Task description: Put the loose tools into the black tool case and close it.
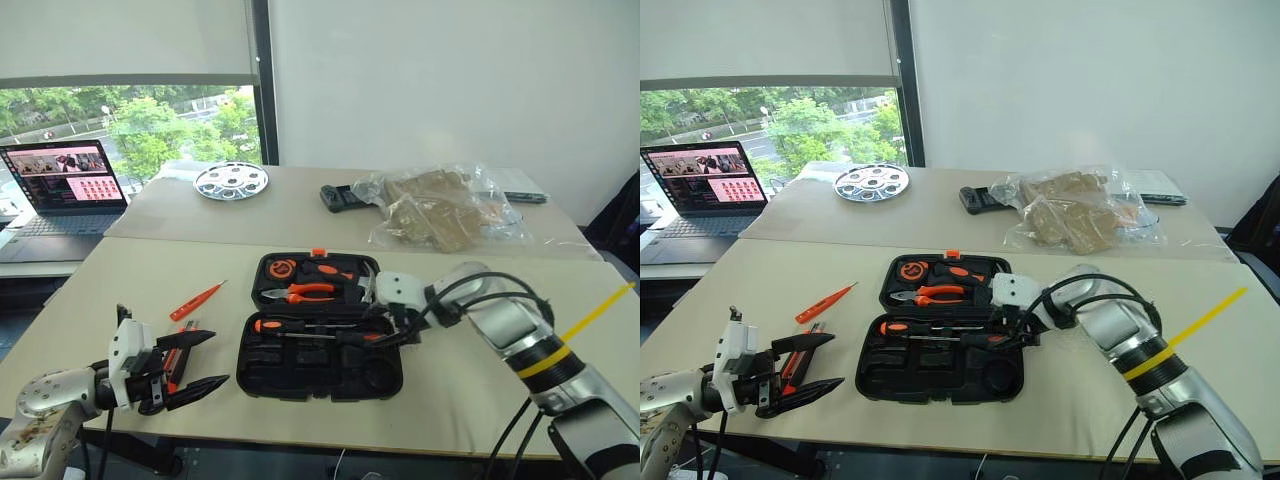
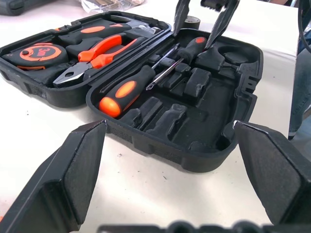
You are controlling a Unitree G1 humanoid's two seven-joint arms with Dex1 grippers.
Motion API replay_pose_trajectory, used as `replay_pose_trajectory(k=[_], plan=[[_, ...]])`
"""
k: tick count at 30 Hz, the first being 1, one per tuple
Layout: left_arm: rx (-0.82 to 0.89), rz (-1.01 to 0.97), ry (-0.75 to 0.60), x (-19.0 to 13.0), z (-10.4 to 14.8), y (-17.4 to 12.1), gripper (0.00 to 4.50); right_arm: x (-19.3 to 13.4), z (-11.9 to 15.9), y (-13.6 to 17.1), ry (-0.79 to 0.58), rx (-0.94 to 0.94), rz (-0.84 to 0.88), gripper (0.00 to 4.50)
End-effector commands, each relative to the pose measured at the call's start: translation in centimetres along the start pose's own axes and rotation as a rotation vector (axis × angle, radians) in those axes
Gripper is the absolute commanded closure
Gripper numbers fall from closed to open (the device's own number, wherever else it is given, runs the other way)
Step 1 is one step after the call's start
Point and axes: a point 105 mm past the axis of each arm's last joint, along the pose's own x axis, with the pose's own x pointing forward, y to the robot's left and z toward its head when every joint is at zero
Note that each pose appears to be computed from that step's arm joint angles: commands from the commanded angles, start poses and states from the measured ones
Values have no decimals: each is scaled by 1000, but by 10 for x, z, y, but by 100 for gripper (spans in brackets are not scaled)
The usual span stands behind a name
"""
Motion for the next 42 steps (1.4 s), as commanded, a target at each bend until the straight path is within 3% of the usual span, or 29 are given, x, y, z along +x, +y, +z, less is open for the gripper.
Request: replay_pose_trajectory(k=[1,2,5,12,25,32,33,36,40,42], plan=[[57,26,-7,-5,9,5,0,-17,26,-3,-119,-13,1,130],[57,31,-8,-5,8,5,0,-16,28,-2,-138,0,7,130],[55,39,-10,-5,7,6,0,-5,26,-2,-143,1,6,201],[49,55,0,-5,3,6,0,26,18,-9,-135,18,-35,438],[42,116,47,-17,-3,10,0,58,7,3,-60,32,23,445],[14,293,32,-51,-8,16,0,28,47,-7,-377,-16,-99,445],[2,331,33,-59,-10,16,0,19,46,-1,-406,-24,-89,391],[-31,455,40,-89,-14,15,0,-3,34,17,-463,-8,-69,308],[-119,779,90,-160,-32,13,0,-43,10,34,-623,-52,-269,175],[-154,847,141,-180,-43,5,0,-54,-1,46,-680,-58,-328,118]])
